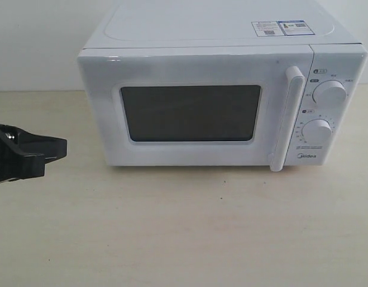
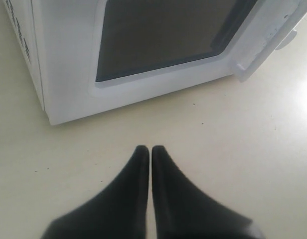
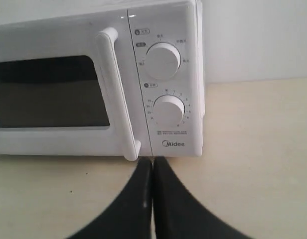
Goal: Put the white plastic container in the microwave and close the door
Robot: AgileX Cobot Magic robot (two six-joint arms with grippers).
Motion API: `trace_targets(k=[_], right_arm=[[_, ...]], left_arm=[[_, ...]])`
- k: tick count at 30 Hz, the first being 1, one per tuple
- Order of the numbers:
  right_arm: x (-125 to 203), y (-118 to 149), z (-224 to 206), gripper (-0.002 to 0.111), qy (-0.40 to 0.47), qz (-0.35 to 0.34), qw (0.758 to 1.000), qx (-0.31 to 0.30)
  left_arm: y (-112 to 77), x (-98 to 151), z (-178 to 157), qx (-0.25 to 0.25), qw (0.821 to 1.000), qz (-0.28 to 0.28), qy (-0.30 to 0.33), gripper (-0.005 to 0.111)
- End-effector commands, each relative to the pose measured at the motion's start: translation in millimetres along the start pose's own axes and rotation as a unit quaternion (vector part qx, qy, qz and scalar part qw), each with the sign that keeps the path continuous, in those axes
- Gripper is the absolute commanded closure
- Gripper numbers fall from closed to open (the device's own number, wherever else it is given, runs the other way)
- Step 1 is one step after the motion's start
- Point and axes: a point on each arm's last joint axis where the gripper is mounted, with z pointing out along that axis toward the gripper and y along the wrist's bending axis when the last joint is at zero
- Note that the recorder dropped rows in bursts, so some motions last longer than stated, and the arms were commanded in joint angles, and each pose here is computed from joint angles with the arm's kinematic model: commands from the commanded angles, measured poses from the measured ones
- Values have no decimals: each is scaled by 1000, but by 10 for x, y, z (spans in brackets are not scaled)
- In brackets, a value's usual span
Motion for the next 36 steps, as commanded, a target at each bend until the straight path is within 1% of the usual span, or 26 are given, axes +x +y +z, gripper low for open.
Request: trace_targets(k=[1, 4, 8, 16, 22, 36], right_arm=[[52, -9, 1, 109, 19, -9, 1000, 4], [52, -9, 1, 109, 19, -35, 999, 4], [59, -10, 1, 109, 23, -46, 999, 4], [120, -18, -4, 109, 57, -49, 997, 7], [113, -73, -7, 109, 53, -37, 996, 59], [113, -72, -7, 109, 52, -29, 996, 59]], left_arm=[[-8, 5, -12, -1, 1000, -4, -4, 102], [-8, 5, -12, -1, 1000, -4, -4, 102], [-8, 5, -12, -1, 1000, -4, -4, 102], [-8, 5, -12, -1, 1000, -4, -4, 102], [-8, 5, -12, -1, 1000, -4, -4, 102], [-8, 5, -12, -1, 1000, -4, -4, 102]])
